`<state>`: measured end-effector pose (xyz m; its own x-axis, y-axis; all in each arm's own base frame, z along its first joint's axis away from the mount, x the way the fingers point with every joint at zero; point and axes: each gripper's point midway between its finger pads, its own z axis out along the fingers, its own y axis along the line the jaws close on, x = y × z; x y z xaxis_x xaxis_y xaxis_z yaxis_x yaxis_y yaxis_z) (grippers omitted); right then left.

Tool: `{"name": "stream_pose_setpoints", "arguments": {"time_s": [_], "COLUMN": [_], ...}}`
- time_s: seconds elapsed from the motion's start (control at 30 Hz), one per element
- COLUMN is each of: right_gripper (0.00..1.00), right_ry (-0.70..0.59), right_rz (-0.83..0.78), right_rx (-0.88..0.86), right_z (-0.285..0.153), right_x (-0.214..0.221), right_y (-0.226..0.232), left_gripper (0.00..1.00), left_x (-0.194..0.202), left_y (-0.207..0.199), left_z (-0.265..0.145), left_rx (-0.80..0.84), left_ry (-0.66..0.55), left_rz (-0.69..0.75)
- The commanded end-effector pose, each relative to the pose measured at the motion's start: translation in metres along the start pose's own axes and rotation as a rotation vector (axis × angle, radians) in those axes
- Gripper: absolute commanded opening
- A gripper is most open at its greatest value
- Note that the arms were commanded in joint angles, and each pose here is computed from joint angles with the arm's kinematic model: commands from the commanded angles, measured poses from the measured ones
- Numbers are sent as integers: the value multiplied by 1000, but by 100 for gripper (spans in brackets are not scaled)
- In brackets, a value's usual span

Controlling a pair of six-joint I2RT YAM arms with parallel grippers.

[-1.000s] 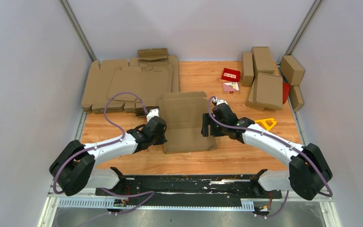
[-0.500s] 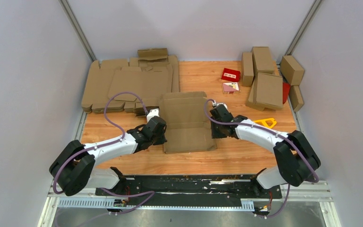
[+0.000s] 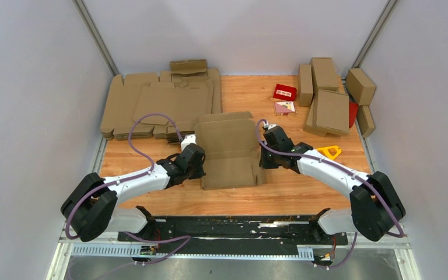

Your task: Fold the paper box

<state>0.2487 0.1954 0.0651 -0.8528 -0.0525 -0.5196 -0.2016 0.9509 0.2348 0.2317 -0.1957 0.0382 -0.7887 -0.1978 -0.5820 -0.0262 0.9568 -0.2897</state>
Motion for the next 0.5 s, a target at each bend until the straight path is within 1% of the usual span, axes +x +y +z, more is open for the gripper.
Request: {"name": "stream_pose_setpoints", "arguments": {"time_s": [0.0,0.23,0.37,0.47], "right_gripper": [0,1,7,8], "right_ry": [-28,-8,5,13], "right_rz": [6,2,-4,-8], "right_rx": [-105,-133,-142,-145], "right_z": [-11,-4,-1,2], "right_x": [-10,-10,-7,-4], "right_y": [22,29,30,29], "left_gripper": [0,0,0,0], "left_x": [-14,-12,-12,-12], "left_y": [-14,-17,-17,-17], "left_z": [-3,-2,-2,-2], "left_rx": [33,42,39,38], "left_ry": [-35,-27,-29,-29], "left_rz": [-3,1,4,4]}}
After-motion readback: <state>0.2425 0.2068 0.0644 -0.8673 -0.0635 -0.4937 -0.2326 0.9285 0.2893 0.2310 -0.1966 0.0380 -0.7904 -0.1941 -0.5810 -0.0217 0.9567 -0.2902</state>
